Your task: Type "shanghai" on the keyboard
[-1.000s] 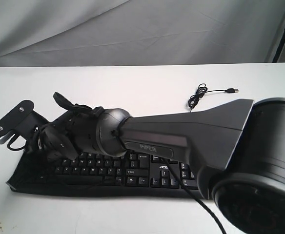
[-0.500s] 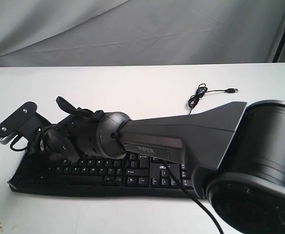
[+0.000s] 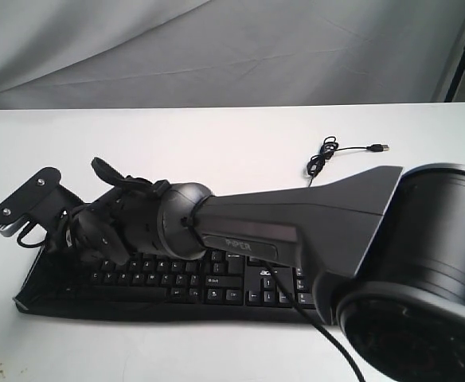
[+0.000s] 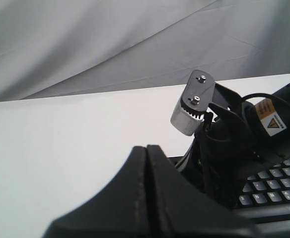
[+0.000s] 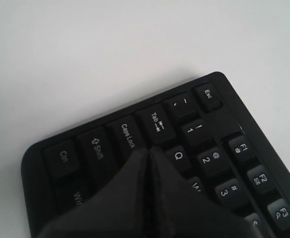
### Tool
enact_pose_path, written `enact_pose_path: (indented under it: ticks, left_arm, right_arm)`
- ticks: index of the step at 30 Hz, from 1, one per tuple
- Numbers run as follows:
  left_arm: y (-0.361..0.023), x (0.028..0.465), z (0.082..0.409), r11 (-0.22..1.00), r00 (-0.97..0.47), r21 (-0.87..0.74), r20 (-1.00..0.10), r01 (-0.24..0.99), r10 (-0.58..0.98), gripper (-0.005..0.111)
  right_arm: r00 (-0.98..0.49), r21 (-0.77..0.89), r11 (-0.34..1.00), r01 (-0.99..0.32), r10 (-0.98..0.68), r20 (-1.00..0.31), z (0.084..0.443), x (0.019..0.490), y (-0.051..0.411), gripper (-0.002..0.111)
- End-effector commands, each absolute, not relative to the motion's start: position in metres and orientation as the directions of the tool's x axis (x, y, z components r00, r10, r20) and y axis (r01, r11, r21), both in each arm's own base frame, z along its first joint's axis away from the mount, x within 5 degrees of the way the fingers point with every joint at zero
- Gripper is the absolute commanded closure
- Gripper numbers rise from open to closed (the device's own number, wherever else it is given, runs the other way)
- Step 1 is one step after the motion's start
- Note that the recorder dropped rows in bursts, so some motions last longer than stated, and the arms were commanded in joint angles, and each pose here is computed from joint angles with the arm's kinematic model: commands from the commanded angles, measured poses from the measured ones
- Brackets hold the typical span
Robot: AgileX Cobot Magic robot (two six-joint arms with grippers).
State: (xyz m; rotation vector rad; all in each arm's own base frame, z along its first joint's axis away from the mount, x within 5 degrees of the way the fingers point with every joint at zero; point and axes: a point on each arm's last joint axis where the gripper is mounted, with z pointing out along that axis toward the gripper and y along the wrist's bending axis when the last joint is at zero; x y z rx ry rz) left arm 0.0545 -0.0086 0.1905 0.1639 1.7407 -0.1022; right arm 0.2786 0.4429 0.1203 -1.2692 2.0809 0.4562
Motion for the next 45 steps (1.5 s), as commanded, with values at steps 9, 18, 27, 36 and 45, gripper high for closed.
enact_pose_path:
  ticks: [9, 18, 27, 36, 45]
  left_arm:
    - [-0.009, 0.054, 0.190, 0.985, -0.164, 0.026, -0.985, 0.172, 0.054, 0.107]
    - [-0.009, 0.054, 0.190, 0.985, -0.164, 0.026, -0.985, 0.172, 0.054, 0.107]
    - [-0.009, 0.054, 0.190, 0.985, -0.164, 0.026, -0.985, 0.172, 0.054, 0.107]
    - [-0.009, 0.054, 0.190, 0.985, -0.164, 0.026, -0.985, 0.172, 0.054, 0.107]
    - [-0.009, 0.054, 0.190, 0.985, -0.164, 0.026, -0.985, 0.172, 0.054, 0.107]
  right_arm:
    - [-0.335, -0.033, 0.490, -0.871, -0.643, -0.688, 0.112, 0.287, 0.440, 0.108]
    - [-0.337, -0.034, 0.488, -0.872, -0.649, -0.682, 0.111, 0.287, 0.440, 0.108]
    - [-0.339, -0.034, 0.488, -0.872, -0.653, -0.677, 0.107, 0.287, 0.440, 0.108]
    - [-0.276, -0.083, 0.476, -0.875, -0.634, -0.723, 0.164, 0.281, 0.423, 0.108]
    - [-0.417, -0.014, 0.572, -0.820, -0.615, -0.670, 0.163, 0.266, 0.350, 0.108]
